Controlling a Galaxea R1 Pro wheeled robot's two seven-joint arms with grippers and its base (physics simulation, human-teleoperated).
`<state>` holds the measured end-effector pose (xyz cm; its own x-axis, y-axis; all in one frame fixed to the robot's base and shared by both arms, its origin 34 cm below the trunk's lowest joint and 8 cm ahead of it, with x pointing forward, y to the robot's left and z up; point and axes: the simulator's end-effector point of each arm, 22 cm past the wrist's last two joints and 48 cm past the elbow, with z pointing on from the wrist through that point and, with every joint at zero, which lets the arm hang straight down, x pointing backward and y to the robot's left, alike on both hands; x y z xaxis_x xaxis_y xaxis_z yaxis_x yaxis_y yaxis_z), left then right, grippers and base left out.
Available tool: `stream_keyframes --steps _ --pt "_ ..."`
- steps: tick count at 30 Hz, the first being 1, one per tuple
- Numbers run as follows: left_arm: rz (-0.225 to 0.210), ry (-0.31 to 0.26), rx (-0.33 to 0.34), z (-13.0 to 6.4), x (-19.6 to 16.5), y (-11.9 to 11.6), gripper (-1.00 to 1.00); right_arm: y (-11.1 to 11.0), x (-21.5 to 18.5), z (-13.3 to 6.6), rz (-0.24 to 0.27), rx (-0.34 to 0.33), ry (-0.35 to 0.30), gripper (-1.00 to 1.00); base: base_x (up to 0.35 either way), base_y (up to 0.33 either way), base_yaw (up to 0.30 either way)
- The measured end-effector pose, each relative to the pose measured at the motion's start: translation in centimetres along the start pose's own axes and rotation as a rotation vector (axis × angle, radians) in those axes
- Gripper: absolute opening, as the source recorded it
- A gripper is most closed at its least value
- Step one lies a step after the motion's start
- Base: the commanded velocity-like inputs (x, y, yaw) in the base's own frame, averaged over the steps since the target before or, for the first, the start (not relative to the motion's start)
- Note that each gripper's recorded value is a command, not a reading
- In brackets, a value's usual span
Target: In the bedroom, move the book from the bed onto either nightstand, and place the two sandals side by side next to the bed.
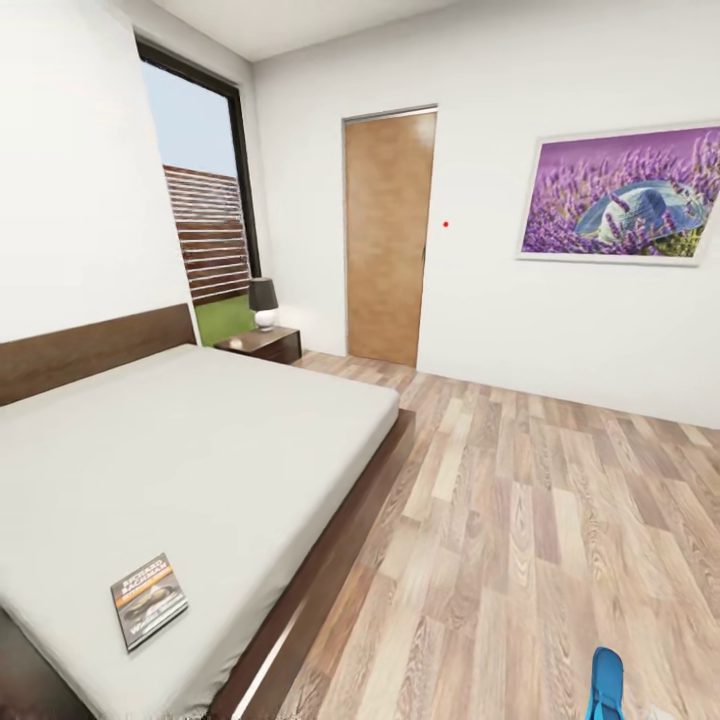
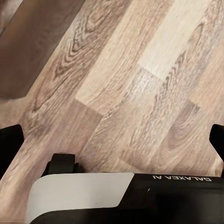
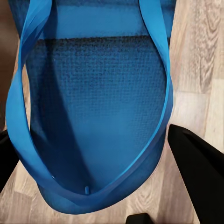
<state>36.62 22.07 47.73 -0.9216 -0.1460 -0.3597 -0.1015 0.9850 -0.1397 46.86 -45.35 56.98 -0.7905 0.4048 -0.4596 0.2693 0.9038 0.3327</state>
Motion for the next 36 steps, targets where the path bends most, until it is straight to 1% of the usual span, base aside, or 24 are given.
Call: stream_keyframes --steps 12,18,20,21,22,25,26,29,30,32,36 --pt "0.000 0.000 0.000 0.0 0.0 0.0 1.00 0.1 -0.1 0.0 0.001 -0.001 -0.003 -1.00 0.000 0.000 0.292" --pt "0.000 0.000 -0.001 0.0 0.0 0.1 1.00 0.4 -1.3 0.1 0.002 -0.013 -0.027 -1.00 0.000 0.000 0.292" --pt "-0.001 0.000 -0.002 0.0 0.0 0.1 1.00 1.3 -2.9 0.2 -0.008 -0.035 -0.057 -1.00 0.000 0.000 0.292" --pt "-0.001 0.000 -0.002 0.0 0.0 0.1 1.00 2.2 -5.0 0.2 -0.028 -0.059 -0.091 -1.00 0.000 0.000 0.292" --pt "-0.001 0.000 -0.002 0.0 0.0 0.1 1.00 2.4 -5.8 0.1 -0.040 -0.066 -0.104 -1.00 0.000 0.000 0.292" --pt "0.000 0.002 -0.002 0.0 0.0 0.1 1.00 2.9 -10.8 -1.0 -0.102 -0.085 -0.184 -1.00 0.000 0.000 0.292" --pt "0.000 0.002 -0.002 0.0 0.0 0.2 1.00 2.9 -11.5 -1.2 -0.117 -0.082 -0.194 -1.00 0.000 0.000 0.292" --pt "0.000 0.003 -0.002 0.0 0.1 0.2 1.00 3.3 -16.4 -2.2 -0.170 -0.038 -0.283 -1.00 0.000 0.000 0.292" --pt "0.000 0.004 -0.002 0.0 0.1 0.2 1.00 3.5 -17.0 -2.2 -0.180 -0.030 -0.294 -1.00 0.000 0.000 0.291" --pt "0.000 0.004 -0.002 0.0 0.1 0.2 1.00 4.1 -19.5 -2.8 -0.200 0.000 -0.345 -1.00 0.000 0.000 0.291" --pt "0.000 0.006 -0.002 0.0 0.2 0.2 1.00 4.1 -20.1 -2.9 -0.209 0.011 -0.357 -1.00 0.000 0.000 0.291"
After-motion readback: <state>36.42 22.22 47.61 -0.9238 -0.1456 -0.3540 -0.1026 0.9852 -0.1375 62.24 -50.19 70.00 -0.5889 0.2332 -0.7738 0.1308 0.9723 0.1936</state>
